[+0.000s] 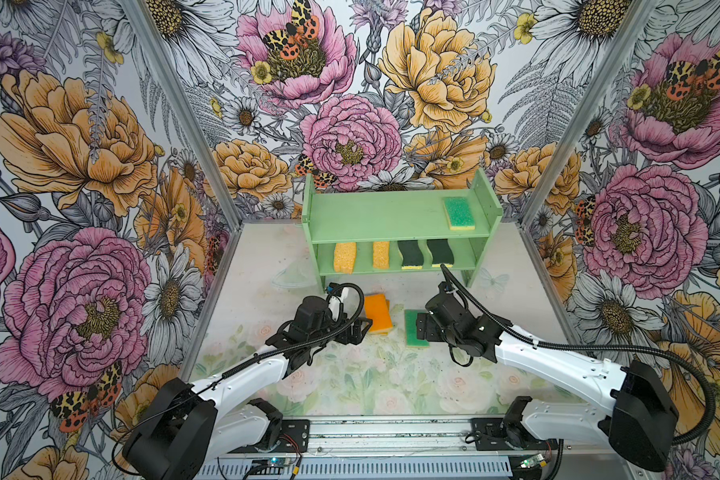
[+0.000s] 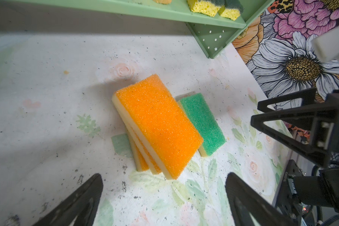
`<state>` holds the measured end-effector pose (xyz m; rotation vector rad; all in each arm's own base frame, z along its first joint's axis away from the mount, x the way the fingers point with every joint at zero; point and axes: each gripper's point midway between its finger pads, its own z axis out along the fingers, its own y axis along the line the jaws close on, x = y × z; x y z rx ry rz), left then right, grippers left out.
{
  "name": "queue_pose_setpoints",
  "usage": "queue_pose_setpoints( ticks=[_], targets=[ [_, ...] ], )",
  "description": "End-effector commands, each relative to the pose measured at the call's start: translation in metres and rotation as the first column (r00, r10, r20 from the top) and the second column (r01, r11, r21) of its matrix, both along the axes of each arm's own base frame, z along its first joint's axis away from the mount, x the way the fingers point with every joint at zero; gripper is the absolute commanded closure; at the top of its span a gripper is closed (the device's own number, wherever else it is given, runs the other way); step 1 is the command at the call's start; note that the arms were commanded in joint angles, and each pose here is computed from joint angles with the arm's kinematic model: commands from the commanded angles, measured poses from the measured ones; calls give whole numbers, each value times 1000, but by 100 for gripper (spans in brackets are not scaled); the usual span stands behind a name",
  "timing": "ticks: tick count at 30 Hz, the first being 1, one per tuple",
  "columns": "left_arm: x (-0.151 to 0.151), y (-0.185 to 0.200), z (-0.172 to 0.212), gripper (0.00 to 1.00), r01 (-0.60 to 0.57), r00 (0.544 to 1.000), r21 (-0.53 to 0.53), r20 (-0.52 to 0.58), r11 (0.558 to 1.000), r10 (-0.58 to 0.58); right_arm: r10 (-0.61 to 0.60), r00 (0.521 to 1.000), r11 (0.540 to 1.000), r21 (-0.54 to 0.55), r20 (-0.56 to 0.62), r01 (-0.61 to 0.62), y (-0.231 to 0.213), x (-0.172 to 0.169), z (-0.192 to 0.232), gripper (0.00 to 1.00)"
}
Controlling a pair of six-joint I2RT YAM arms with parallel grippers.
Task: Place and organize the cleaning sponges onto the shelf
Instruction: 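Withdraw the right gripper and lower it onto the remaining green sponge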
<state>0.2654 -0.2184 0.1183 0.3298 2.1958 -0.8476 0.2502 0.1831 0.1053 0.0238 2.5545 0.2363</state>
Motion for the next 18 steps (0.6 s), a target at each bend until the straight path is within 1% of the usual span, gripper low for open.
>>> queue_pose_setpoints(
  ticks=[1, 2, 5, 13, 18],
  targets=[
    [4, 5, 7, 1, -19, 999, -18, 33, 1000, 20, -29, 999, 999, 19, 13, 29, 9, 10, -5, 7],
    [4, 5, 9, 1, -19, 999, -33, 36, 999, 20, -9, 1000, 1000, 18, 8, 8, 16, 6, -8, 7],
    [4, 5, 16, 1, -19, 998, -65, 50, 998, 22, 0, 1000, 1000, 17, 0, 0, 22, 7, -14, 7],
    [6, 7, 11, 1, -29, 999, -61, 38, 998, 31, 4, 999, 1000, -23, -50, -6, 27, 8, -36, 5],
    [6, 6, 8, 1, -28, 999, -61, 29, 998, 29, 17, 998, 1000, -19, -62, -19, 34, 9, -45, 2]
  ],
)
